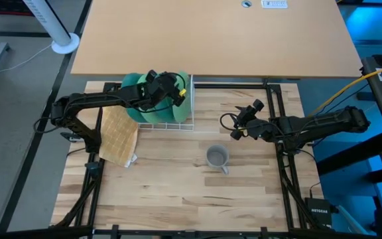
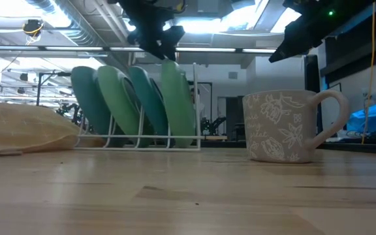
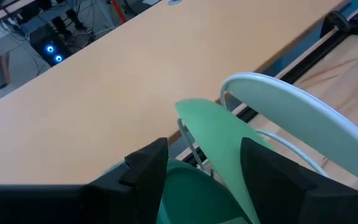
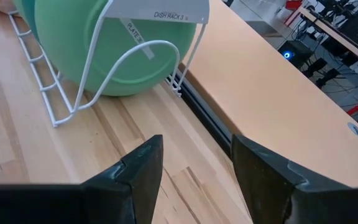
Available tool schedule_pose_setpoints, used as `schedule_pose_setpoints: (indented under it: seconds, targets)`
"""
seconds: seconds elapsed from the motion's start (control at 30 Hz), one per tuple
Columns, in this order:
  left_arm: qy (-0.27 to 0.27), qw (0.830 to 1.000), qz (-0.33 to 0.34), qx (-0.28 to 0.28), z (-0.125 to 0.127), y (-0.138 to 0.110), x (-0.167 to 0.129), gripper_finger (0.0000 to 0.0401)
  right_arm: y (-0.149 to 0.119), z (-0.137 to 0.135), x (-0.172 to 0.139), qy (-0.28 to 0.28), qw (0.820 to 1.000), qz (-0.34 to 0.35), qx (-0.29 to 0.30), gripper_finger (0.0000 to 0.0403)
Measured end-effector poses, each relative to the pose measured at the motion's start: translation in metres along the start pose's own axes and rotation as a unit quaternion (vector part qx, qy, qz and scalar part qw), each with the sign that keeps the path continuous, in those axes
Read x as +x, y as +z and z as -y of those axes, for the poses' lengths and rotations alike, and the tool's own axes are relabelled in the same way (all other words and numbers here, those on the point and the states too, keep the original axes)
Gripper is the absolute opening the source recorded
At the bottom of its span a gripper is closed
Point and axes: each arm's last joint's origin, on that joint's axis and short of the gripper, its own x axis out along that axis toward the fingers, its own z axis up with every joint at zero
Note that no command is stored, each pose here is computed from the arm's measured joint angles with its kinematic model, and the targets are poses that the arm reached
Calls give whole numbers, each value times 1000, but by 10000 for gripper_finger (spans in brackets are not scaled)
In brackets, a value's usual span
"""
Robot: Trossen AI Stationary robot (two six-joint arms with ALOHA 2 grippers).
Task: Sort dishes
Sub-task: Put the green plate into the dish rack
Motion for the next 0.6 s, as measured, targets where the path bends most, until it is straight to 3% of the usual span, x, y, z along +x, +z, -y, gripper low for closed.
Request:
schedule_pose_setpoints:
  seconds: [0.6]
  targets:
    - [10, 996, -9, -82, -5, -2, 4, 191, 0, 0, 0, 7, 1000, -1, 0, 195]
